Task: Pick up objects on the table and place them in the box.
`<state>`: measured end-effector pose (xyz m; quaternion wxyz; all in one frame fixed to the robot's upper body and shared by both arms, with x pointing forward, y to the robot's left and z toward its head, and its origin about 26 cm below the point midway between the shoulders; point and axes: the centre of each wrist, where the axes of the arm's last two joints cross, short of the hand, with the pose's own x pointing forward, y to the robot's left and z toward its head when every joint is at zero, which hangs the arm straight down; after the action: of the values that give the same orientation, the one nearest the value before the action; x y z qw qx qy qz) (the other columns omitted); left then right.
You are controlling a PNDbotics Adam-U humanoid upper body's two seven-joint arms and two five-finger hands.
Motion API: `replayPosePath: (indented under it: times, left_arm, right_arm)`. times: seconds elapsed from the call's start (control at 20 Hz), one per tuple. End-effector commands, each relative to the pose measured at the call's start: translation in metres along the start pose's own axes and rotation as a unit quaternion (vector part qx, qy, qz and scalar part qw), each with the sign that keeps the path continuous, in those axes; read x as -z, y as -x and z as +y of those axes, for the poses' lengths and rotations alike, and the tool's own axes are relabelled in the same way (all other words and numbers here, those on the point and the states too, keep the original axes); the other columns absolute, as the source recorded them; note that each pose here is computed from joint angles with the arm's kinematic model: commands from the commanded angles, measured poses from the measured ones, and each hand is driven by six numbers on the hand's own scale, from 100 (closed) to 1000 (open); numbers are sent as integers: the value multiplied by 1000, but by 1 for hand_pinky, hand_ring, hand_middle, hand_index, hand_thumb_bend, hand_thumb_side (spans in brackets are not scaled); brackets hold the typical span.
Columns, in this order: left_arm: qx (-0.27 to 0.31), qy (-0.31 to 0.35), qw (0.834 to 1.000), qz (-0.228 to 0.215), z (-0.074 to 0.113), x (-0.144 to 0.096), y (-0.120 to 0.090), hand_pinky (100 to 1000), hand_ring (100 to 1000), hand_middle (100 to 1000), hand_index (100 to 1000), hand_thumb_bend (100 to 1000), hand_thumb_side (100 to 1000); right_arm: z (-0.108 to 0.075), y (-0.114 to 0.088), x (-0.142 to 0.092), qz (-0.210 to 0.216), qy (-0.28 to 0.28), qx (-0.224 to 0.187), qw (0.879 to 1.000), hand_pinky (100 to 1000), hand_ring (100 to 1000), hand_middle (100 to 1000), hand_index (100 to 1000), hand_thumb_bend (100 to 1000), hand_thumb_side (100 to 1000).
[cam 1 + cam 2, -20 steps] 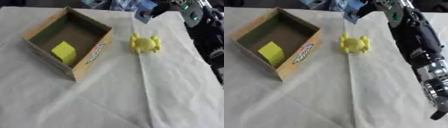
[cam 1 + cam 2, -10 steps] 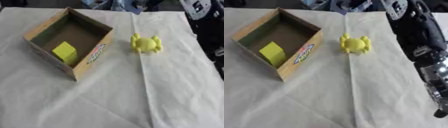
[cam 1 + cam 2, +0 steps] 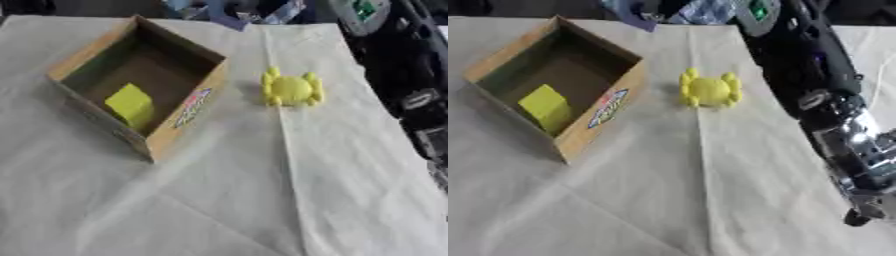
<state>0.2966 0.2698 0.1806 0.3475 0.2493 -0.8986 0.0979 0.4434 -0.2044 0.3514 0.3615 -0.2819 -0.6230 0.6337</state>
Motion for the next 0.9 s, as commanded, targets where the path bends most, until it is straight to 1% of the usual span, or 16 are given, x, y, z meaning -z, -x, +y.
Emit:
replayPosePath:
  times: [0.05, 0.35, 0.55, 0.8, 0.9]
  left_arm:
    - [0, 4, 1000, -15, 2, 5, -5, 614, 840, 1000, 669, 227, 951]
    - [-6, 6, 1000, -16, 0, 6, -6, 614, 840, 1000, 669, 227, 951]
    - [-10, 7, 1000, -18, -2, 6, -7, 614, 840, 1000, 669, 229, 950]
    - [-14, 8, 1000, -19, -3, 6, -8, 615, 840, 1000, 669, 229, 950]
    - [-15, 9, 1000, -19, -3, 6, -8, 615, 840, 1000, 669, 229, 950]
  right_arm:
    - [-8, -15, 8, -17, 3, -10, 1000, 886, 846, 644, 854, 100, 492]
    - [4, -33, 32, -35, -14, -7, 999, 883, 844, 641, 858, 100, 519]
    - [17, -45, 47, -45, -26, -2, 999, 882, 843, 640, 860, 100, 534]
    - [37, -51, 66, -32, -43, 0, 999, 881, 847, 645, 861, 100, 551]
    - [47, -52, 73, -25, -51, -3, 998, 882, 849, 646, 861, 100, 543]
